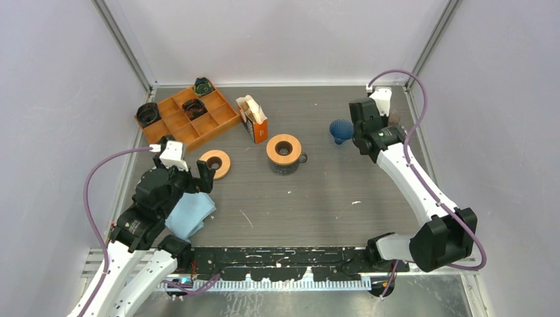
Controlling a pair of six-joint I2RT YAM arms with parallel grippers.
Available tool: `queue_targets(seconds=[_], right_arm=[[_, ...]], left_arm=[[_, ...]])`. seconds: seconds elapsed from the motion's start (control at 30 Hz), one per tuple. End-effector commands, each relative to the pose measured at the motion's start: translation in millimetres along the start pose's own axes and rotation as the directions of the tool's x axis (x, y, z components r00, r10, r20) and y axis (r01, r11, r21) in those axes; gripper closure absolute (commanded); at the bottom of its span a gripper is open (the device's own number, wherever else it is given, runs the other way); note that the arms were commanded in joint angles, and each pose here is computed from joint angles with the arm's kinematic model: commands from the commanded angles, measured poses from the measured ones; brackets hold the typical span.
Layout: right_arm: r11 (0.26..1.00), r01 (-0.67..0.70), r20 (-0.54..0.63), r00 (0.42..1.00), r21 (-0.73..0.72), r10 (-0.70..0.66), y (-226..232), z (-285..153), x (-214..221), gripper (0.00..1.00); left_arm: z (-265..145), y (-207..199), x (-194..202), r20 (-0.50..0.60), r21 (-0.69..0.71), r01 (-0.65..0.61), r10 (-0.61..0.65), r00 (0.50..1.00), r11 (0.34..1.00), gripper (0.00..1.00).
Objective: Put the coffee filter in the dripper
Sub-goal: Place the coffee dripper onto the connecting ring.
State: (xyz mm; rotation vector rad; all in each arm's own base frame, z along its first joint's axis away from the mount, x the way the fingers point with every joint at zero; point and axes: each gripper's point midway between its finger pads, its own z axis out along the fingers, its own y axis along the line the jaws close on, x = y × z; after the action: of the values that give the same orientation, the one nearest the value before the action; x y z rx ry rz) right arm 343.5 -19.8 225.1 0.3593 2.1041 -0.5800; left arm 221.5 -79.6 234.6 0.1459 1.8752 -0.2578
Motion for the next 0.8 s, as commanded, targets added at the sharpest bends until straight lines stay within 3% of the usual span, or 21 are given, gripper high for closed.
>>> queue_targets(seconds=[0.0,0.33,0.53,0.77], right_arm=[[0.99,0.084,0.115,0.991,-0.112,-0.071,17.0,-32.3,-38.2,0.99],[0.871,0.332,0.29,0.928,-0.362,-0.234,96.7,-88.3,-51.1,0.99],[0.748,0.464,0.409,0.869,-0.474,-0.28,143.0,-123.8,-49.4,0.99],[0.57,0.602,0.534,0.787,-0.559,-0.307,195.1,-164.8,-33.3,0.99]], left_arm=[[-6.6,4.6,-20.3,0.062,-0.024,0.009,-0.008,0.998,1.0,0.01],[-12.7,13.9,-24.8,0.061,-0.074,0.023,-0.019,0.998,0.997,0.01],[-9.1,10.6,-26.0,0.033,-0.072,0.052,-0.049,0.998,0.996,0.01],[4.4,12.5,-14.3,-0.085,-0.116,0.044,-0.054,0.995,0.992,0.01]])
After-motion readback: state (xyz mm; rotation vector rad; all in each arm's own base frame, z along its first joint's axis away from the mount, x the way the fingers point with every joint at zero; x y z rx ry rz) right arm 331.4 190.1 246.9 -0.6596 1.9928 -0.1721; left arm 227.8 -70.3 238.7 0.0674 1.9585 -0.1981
